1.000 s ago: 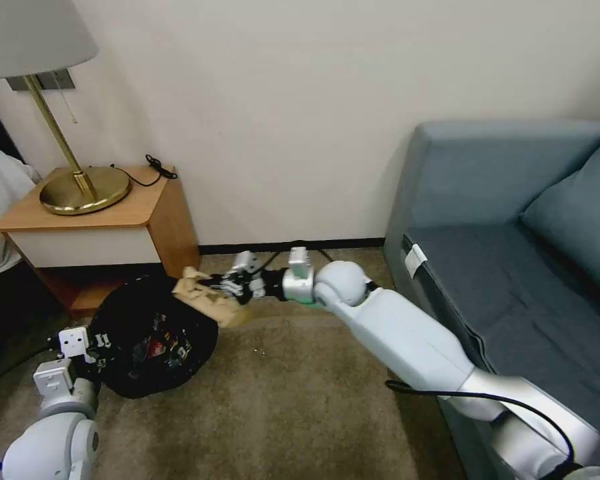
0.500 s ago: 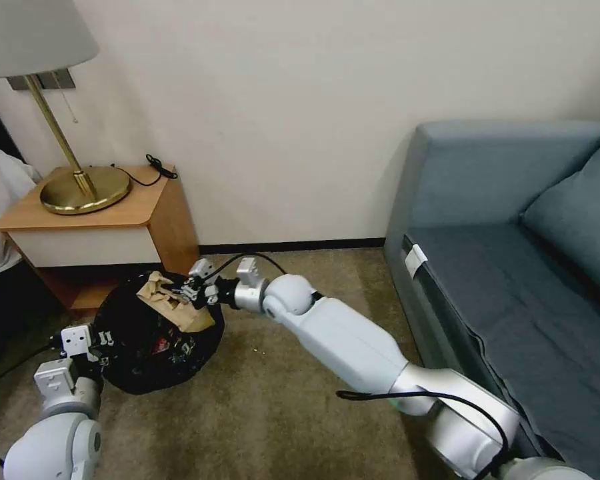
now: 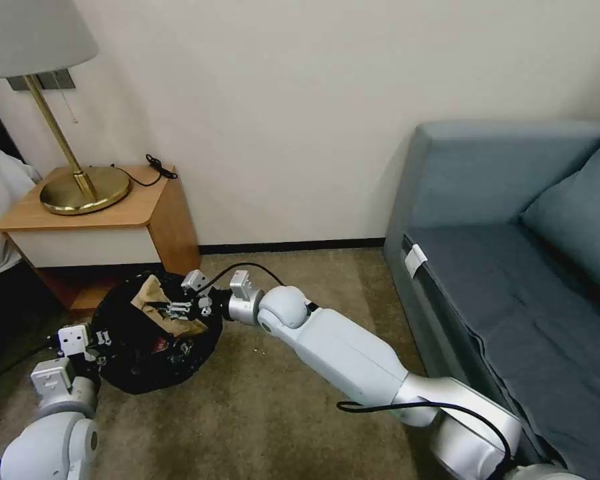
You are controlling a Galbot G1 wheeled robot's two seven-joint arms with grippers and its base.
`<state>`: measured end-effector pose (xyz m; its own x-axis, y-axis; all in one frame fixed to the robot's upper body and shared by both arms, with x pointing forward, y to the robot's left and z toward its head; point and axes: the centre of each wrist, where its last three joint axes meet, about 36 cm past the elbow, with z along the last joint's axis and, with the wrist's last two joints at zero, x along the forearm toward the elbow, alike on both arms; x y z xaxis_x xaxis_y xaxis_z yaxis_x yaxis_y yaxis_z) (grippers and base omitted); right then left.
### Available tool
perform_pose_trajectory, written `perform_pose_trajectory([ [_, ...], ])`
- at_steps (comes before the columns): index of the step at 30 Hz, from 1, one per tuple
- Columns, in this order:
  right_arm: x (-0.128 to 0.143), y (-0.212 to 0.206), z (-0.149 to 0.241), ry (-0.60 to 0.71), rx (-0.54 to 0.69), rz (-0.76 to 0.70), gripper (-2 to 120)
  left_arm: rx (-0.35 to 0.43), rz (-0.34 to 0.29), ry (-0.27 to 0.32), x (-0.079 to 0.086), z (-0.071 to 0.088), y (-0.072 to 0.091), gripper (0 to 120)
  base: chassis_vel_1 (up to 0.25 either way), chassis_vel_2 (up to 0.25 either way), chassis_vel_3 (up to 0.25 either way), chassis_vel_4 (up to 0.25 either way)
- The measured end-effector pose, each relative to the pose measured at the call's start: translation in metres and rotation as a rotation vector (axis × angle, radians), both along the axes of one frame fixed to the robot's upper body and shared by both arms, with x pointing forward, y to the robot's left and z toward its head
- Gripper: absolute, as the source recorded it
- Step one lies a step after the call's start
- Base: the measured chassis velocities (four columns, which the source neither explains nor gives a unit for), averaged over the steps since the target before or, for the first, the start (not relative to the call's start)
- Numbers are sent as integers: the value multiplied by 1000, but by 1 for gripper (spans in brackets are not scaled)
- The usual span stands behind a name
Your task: Pick up the trash bin, then pick up the garbage on the floor and place it into the trash bin.
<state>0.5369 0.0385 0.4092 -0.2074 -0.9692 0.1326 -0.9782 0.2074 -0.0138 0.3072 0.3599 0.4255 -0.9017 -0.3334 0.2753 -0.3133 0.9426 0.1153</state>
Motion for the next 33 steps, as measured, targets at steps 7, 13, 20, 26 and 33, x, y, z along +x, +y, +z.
perform_pose_trajectory([
  [7, 2, -28, 10, -32, 5, -25, 88, -5, 7, 2, -2, -1, 3, 4, 0, 0, 0, 0],
  [13, 26, -96, 16, -59, 20, -167, 100, -86, 69, -18, -7, 3, 8, 4, 0, 0, 0, 0],
  [20, 44, -160, -7, -94, -42, -292, 100, -258, 171, -12, -18, 6, 7, 4, 0, 0, 0, 0],
  [26, 56, -194, -23, -114, -55, -391, 100, -384, 279, -5, -29, 4, 14, 4, 0, 0, 0, 0],
  [33, 58, -210, -27, -102, -38, -443, 100, -504, 373, 17, -32, -8, 32, 4, 0, 0, 0, 0],
])
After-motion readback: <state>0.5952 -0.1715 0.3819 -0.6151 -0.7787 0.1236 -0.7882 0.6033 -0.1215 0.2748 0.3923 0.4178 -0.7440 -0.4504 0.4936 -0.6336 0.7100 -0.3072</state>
